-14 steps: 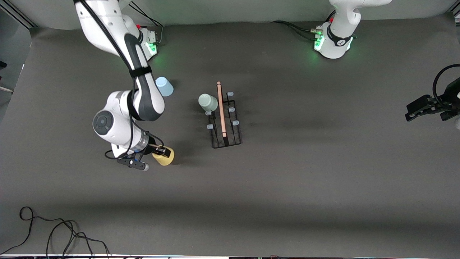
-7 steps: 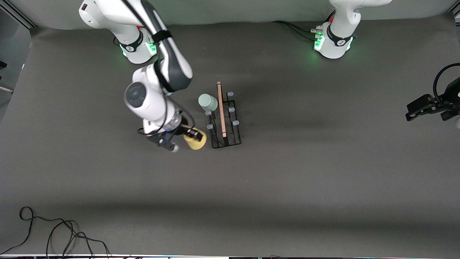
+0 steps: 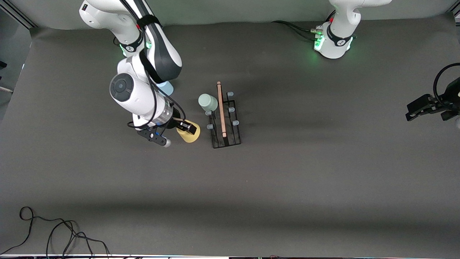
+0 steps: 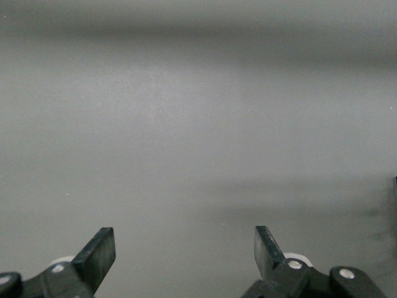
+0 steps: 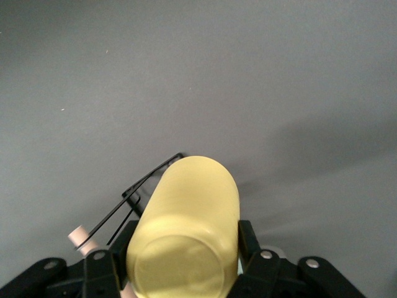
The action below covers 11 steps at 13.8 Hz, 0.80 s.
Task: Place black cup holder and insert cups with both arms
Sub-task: 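Lower the yellow cup onto a rack peg beside the green cup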
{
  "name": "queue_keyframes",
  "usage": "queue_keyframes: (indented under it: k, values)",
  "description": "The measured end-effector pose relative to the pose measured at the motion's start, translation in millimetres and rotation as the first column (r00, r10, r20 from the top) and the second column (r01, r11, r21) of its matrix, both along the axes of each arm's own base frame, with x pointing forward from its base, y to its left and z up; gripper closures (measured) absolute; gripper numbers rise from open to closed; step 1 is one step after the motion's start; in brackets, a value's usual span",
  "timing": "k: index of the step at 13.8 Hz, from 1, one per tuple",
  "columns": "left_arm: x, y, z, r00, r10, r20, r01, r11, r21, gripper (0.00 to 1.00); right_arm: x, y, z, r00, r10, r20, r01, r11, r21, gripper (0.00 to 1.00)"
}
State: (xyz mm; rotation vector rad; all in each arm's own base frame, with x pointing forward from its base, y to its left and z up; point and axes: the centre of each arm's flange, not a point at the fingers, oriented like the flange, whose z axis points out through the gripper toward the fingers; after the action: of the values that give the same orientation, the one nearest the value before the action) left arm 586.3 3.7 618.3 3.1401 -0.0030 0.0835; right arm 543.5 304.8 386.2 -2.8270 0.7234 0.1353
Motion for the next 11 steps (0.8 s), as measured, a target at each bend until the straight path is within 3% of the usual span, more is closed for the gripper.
queue_keyframes:
  k: [5, 11]
  values:
    - [0, 0, 0, 1.0, 0.0, 0.0, 0.0, 1.0, 0.0, 0.0, -31, 55, 2, 0.999, -0.036, -0.023, 0.036, 0.999, -0.007, 0.32]
    - [0, 0, 0, 1.0, 0.0, 0.0, 0.0, 1.0, 0.0, 0.0, -33, 73, -30, 0.999, -0.049, 0.008, 0.049, 0.998, -0.05, 0.32]
